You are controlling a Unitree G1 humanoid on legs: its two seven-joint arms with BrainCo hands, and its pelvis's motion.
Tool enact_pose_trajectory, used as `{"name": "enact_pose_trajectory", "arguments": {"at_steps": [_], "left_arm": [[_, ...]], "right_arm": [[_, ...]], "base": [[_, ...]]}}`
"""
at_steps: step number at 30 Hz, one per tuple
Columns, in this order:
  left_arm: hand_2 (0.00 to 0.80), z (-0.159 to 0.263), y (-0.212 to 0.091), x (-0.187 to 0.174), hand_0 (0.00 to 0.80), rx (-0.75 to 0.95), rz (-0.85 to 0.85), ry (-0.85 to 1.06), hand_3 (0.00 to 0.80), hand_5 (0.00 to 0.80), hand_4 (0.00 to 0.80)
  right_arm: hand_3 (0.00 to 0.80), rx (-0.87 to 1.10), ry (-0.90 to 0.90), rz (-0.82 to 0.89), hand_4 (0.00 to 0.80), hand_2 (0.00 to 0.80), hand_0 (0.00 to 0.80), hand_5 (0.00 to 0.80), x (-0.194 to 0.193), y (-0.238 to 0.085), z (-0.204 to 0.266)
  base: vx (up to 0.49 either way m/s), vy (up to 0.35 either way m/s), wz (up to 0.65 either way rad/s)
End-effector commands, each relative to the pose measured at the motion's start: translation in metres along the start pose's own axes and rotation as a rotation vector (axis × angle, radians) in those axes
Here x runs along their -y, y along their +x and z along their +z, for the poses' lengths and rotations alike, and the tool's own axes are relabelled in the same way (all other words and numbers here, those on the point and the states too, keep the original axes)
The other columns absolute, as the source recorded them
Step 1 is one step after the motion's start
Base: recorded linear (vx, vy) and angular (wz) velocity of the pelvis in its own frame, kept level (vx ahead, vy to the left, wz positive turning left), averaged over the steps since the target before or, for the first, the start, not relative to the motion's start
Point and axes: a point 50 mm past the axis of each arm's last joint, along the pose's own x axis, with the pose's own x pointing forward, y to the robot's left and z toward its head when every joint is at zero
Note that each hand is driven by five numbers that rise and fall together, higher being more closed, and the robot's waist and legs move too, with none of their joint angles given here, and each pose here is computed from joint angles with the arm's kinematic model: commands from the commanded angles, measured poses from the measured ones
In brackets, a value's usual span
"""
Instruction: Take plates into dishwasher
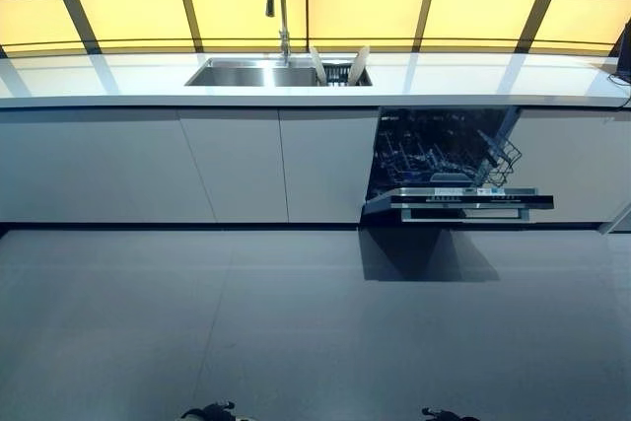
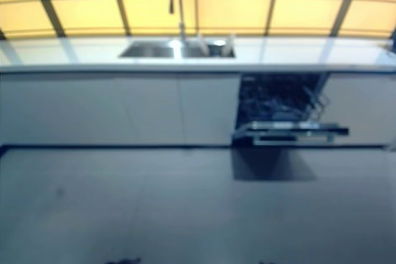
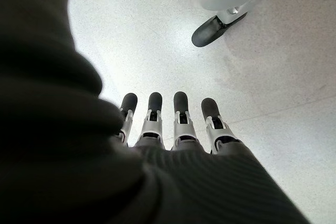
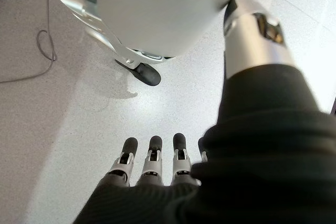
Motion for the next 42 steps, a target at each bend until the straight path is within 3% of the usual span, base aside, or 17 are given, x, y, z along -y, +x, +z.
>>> {"name": "enact_pose_trajectory", "arguments": {"at_steps": [1, 11, 15, 18, 19, 20, 21, 23, 24, 27, 31, 34, 38, 42], "left_arm": [[0.000, 0.021, 0.003, -0.002, 0.000, 0.042, 0.018, 0.009, 0.000, 0.000, 0.000], [0.000, 0.018, 0.003, -0.001, 0.000, 0.026, 0.021, -0.004, 0.000, 0.000, 0.000], [0.000, 0.019, 0.003, -0.001, 0.000, 0.022, 0.023, 0.009, 0.000, 0.000, 0.000], [0.000, 0.017, 0.001, -0.005, 0.000, 0.021, 0.039, 0.015, 0.000, 0.000, 0.000], [0.000, 0.014, 0.000, -0.007, 0.000, 0.024, 0.048, 0.015, 0.000, 0.000, 0.000], [0.000, 0.013, -0.001, -0.008, 0.000, 0.025, 0.049, 0.013, 0.000, 0.000, 0.000], [0.000, 0.011, -0.001, -0.009, 0.000, 0.030, 0.054, 0.010, 0.000, 0.000, 0.000], [0.000, 0.010, -0.001, -0.010, 0.000, 0.032, 0.056, 0.009, 0.000, 0.000, 0.000], [0.000, 0.010, -0.001, -0.010, 0.000, 0.034, 0.060, 0.006, 0.000, 0.000, 0.000], [0.000, 0.010, 0.000, -0.007, 0.000, 0.032, 0.055, 0.002, 0.000, 0.000, 0.000], [0.000, 0.008, 0.001, 0.000, 0.000, 0.030, 0.048, 0.010, 0.000, 0.000, 0.000], [0.000, 0.004, 0.001, 0.006, 0.000, 0.030, 0.037, 0.012, 0.000, 0.000, 0.000], [0.000, -0.001, 0.001, 0.007, 0.000, 0.009, 0.036, 0.020, 0.000, 0.000, 0.000], [0.000, -0.003, 0.001, 0.005, 0.000, 0.009, 0.046, 0.019, 0.000, 0.000, 0.000]], "right_arm": [[0.000, 0.020, -0.065, -0.012, 0.000, 0.000, 0.000, 0.000, 0.004, 0.002, 0.022], [0.000, 0.082, -0.072, 0.012, 0.000, 0.000, 0.000, 0.000, 0.000, 0.002, 0.030], [0.000, 0.323, -0.054, 0.105, 0.000, 0.000, 0.000, 0.000, -0.002, -0.007, 0.076], [0.000, 0.629, -0.075, 0.220, 0.000, 0.000, 0.000, 0.000, -0.007, -0.041, 0.143], [0.000, 0.814, -0.103, 0.294, 0.000, 0.000, 0.000, 0.000, -0.011, -0.075, 0.177], [0.000, 0.865, -0.118, 0.310, 0.000, 0.000, 0.000, 0.000, -0.011, -0.083, 0.183], [0.000, 1.080, -0.158, 0.390, 0.000, 0.000, 0.000, 0.000, -0.009, -0.118, 0.205], [0.000, 1.225, -0.144, 0.456, 0.000, 0.000, 0.000, 0.000, -0.007, -0.148, 0.220], [0.000, 1.439, -0.111, 0.531, 0.000, 0.000, 0.000, 0.000, -0.001, -0.187, 0.238], [0.000, 1.724, 0.030, 0.687, 0.000, 0.000, 0.000, 0.000, 0.005, -0.245, 0.261], [0.000, 1.949, 0.175, 0.777, 0.000, 0.000, 0.000, 0.000, 0.009, -0.291, 0.276], [0.000, 2.083, 0.235, 0.761, 0.000, 0.000, 0.000, 0.000, 0.013, -0.317, 0.279], [0.000, 2.212, 0.246, 0.529, 0.000, 0.000, 0.000, 0.000, 0.027, -0.341, 0.279], [0.000, 2.219, 0.257, 0.360, 0.000, 0.000, 0.000, 0.000, 0.041, -0.349, 0.280]], "base": [[0.000, 0.000, 0.00], [0.000, 0.000, 0.00], [0.000, 0.000, 0.00], [-0.011, -0.004, 0.00], [-0.034, -0.006, 0.01], [-0.047, 0.004, 0.02], [0.000, 0.000, 0.00], [0.000, 0.000, 0.00], [0.000, 0.000, 0.00], [0.011, 0.038, -0.01], [0.033, 0.049, -0.02], [0.075, 0.101, -0.01], [0.050, 0.137, -0.03], [0.044, 0.116, -0.01]]}}
